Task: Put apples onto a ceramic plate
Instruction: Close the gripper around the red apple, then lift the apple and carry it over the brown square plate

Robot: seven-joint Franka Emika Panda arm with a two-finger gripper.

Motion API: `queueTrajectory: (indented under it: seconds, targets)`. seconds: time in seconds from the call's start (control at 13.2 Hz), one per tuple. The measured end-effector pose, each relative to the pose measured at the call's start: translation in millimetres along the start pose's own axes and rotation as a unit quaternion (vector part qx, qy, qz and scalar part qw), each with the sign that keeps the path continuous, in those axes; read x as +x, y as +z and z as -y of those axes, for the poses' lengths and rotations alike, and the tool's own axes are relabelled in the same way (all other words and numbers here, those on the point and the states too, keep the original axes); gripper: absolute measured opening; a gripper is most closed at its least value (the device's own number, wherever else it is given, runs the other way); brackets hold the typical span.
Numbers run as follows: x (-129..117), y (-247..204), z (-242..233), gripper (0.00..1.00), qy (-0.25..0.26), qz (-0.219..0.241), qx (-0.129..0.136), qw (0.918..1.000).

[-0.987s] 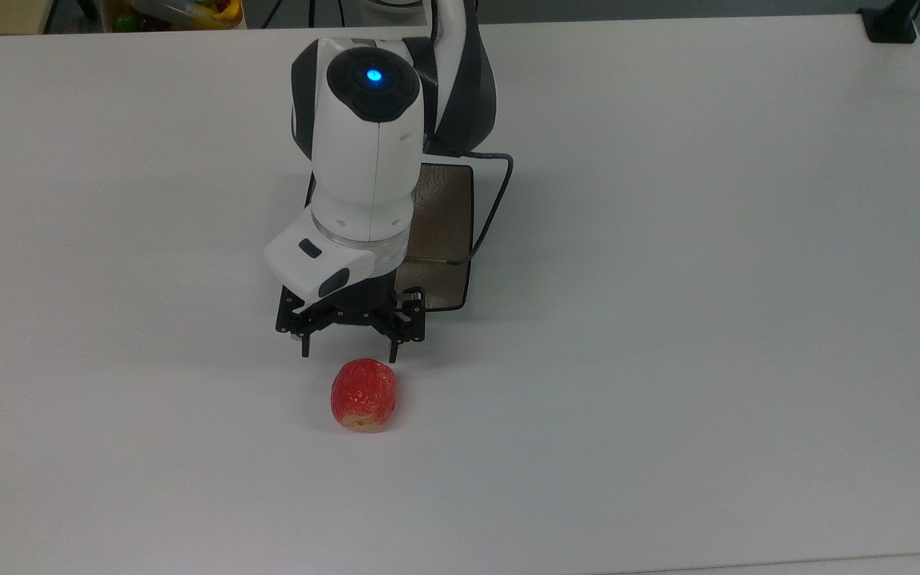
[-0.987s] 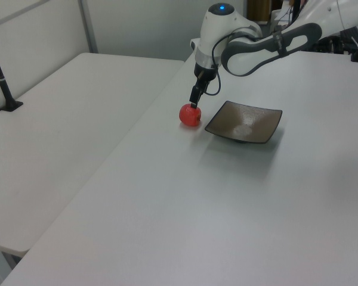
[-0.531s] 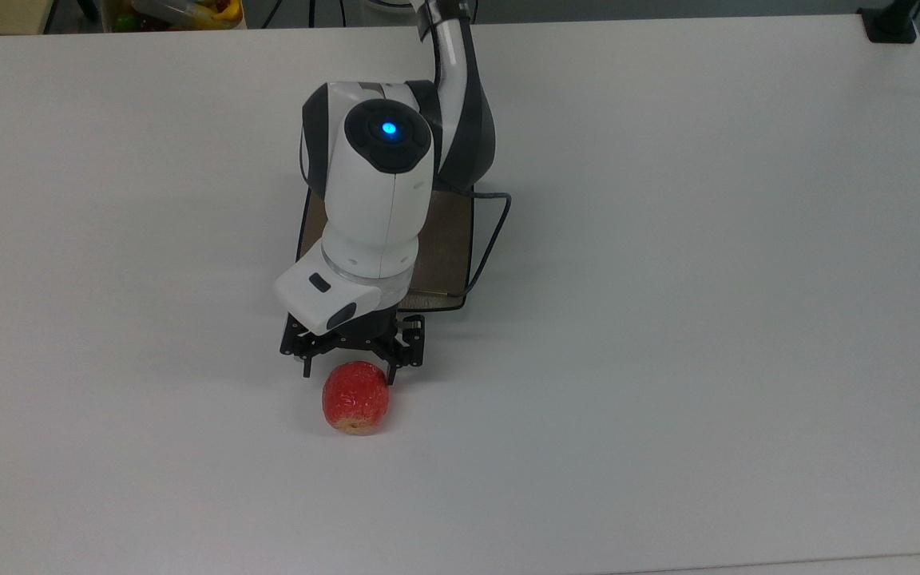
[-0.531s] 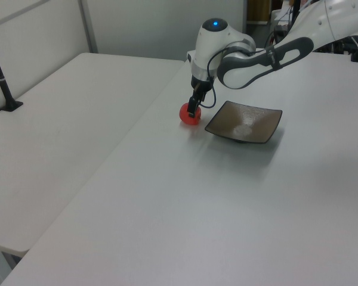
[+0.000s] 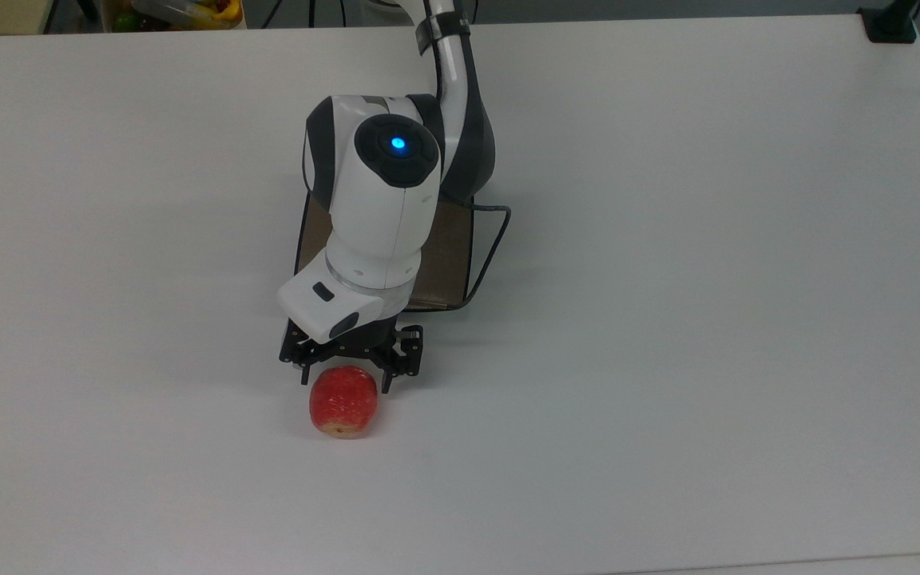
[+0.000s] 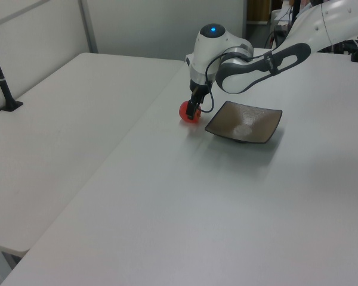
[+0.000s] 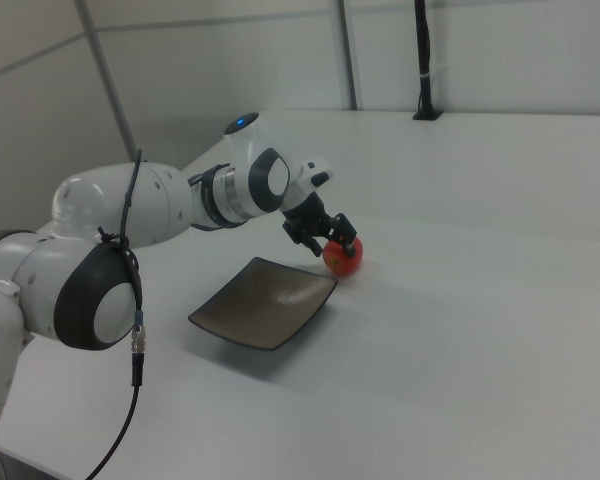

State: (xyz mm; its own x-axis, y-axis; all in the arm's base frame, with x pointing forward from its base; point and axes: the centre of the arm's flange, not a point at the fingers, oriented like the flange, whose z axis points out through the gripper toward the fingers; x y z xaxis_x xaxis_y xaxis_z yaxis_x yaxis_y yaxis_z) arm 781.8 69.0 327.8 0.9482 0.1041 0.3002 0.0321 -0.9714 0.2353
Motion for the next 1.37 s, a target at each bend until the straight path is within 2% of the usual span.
queueTrajectory:
  seconds: [0.15, 0.23, 0.61, 0.83, 1.14, 1.37]
  targets:
    - [2.7, -1.1, 1.4, 0.83, -0.006, -0.016, -0.004, 0.9998]
    - [4.2, -1.9, 2.2, 0.68, -0.004, -0.024, -0.002, 0.9997]
    - [7.9, -9.3, 1.1, 0.66, 0.008, -0.032, 0.003, 0.9995]
    - [13.6, -58.9, -30.2, 0.66, 0.025, -0.054, 0.002, 0.9982]
    - [-16.2, -105.3, -17.1, 0.66, 0.005, -0.041, 0.005, 0.9991]
    - [-49.2, -143.2, -13.5, 0.66, -0.022, 0.011, 0.029, 0.9993]
